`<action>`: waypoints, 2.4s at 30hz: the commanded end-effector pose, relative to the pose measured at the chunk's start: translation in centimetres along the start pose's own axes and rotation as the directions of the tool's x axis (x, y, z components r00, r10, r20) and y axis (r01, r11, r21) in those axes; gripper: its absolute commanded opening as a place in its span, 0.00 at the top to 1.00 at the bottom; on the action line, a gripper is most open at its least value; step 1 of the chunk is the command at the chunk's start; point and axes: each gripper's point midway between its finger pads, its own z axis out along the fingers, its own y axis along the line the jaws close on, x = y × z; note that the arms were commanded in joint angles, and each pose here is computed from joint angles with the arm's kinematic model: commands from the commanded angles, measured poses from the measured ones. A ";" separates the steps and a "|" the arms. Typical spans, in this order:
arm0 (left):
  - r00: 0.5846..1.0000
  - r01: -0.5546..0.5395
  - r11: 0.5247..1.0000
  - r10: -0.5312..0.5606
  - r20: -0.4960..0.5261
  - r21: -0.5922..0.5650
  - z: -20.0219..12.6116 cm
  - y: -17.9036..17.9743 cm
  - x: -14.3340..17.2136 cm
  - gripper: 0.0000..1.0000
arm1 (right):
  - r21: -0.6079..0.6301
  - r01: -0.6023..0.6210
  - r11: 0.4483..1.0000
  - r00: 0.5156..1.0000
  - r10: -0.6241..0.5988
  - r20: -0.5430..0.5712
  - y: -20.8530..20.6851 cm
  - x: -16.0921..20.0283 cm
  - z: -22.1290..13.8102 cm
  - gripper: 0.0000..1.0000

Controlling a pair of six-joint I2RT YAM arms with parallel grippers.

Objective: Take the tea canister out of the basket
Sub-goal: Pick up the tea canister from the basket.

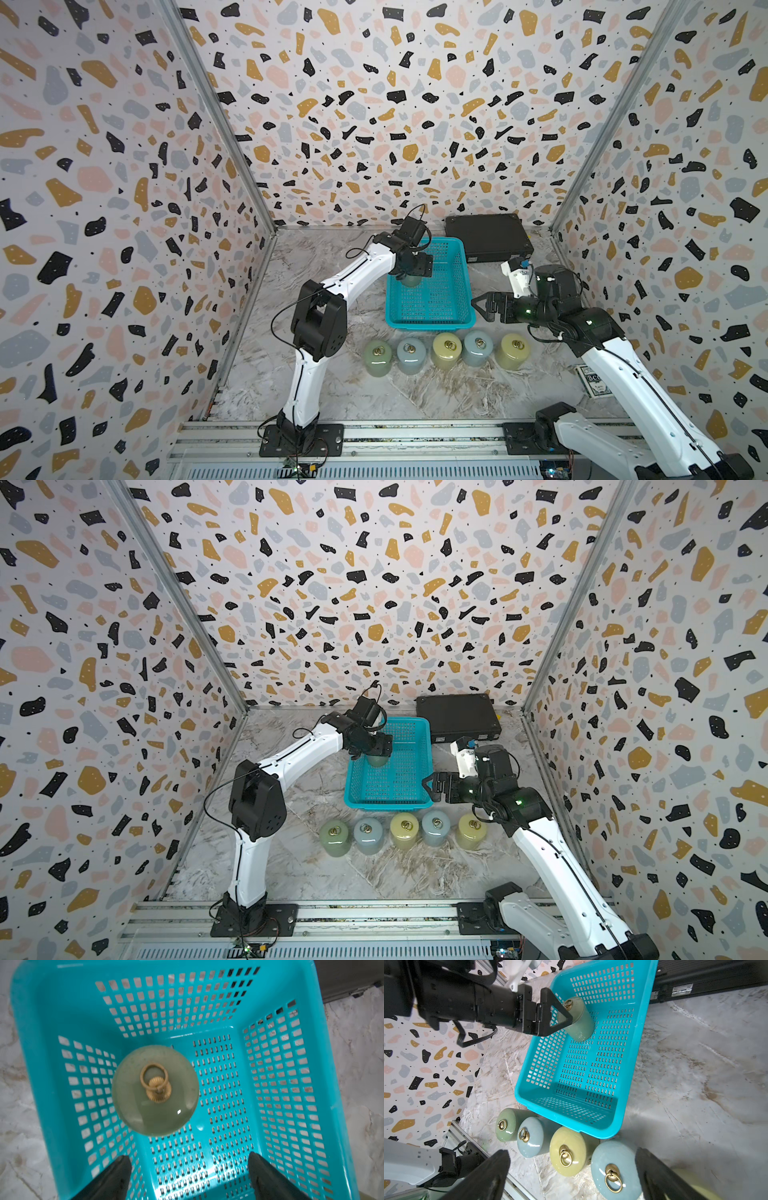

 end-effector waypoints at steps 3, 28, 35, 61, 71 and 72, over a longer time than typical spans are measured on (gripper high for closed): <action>1.000 -0.015 0.996 0.014 -0.006 -0.090 1.2 2.2 -1.3 0.09 | -0.020 0.047 0.999 0.999 -0.046 0.026 1.1 -1.6 -0.7 0.01; 0.993 -0.069 0.988 0.056 -0.100 -0.138 7.8 4.1 -0.3 0.06 | 0.008 0.030 1.000 1.000 -0.030 -0.007 0.3 -1.6 0.4 0.01; 0.991 -0.078 0.986 0.060 -0.119 -0.150 8.3 4.4 0.2 0.05 | 0.013 0.027 1.000 1.000 -0.026 -0.015 0.2 -1.4 0.4 0.01; 0.996 -0.040 0.999 0.042 0.081 -0.033 -4.1 -0.3 -4.0 0.26 | -0.061 0.020 0.998 1.000 -0.021 -0.020 1.2 -0.9 0.7 0.01; 0.987 -0.006 0.998 0.015 0.162 -0.058 -12.6 1.3 -1.5 0.26 | -0.120 0.064 0.991 0.997 -0.070 -0.041 3.6 0.0 1.9 0.01; 0.986 0.000 0.998 0.011 0.165 -0.063 -13.2 1.7 -1.0 0.26 | -0.128 0.071 0.989 0.996 -0.078 -0.046 4.0 0.1 2.1 0.01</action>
